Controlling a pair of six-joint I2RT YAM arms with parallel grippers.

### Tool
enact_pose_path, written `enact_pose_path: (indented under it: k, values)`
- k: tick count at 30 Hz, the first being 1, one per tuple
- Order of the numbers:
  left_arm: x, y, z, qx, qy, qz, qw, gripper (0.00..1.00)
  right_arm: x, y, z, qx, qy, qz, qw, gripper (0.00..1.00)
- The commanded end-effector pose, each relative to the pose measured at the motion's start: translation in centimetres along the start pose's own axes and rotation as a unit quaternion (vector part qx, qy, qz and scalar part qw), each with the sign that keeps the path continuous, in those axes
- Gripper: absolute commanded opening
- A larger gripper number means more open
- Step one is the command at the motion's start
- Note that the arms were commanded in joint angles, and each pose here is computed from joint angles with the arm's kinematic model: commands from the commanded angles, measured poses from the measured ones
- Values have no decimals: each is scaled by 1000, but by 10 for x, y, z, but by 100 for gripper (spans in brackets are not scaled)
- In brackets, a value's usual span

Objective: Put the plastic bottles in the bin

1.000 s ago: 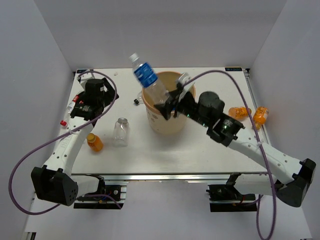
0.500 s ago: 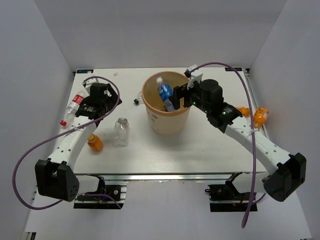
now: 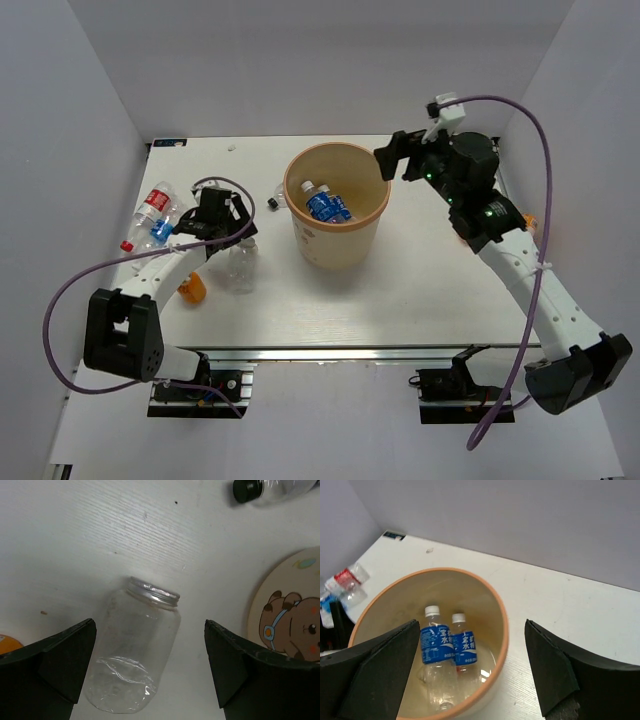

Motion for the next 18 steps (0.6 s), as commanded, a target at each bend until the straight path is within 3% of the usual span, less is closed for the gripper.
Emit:
enact_pose_path:
  k: [1,7,15,18]
  values:
    - [2,11,-8,42,13,-1,999,98,-16,4,-33,43,43,-1,998,89]
    - [18,32,18,78,-69,4,995,98,-34,24,-66,76,73,7,994,89]
    - [30,56,14,88,-48,46,994,98,-39,48,-82,90,104,27,990,89]
    - [33,66,13,90,-36,63,993,94,-38,56,-81,98,98,33,990,89]
Point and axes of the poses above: each gripper's point midway between its finger pads, its own x axis out along the fingers, its own z axis along the line the jaws close on, y = z × x, the point moved 1 cm from there along -x, back along the fingers, and after that the axes turned 12 degrees about -x, right-handed, at the moved point
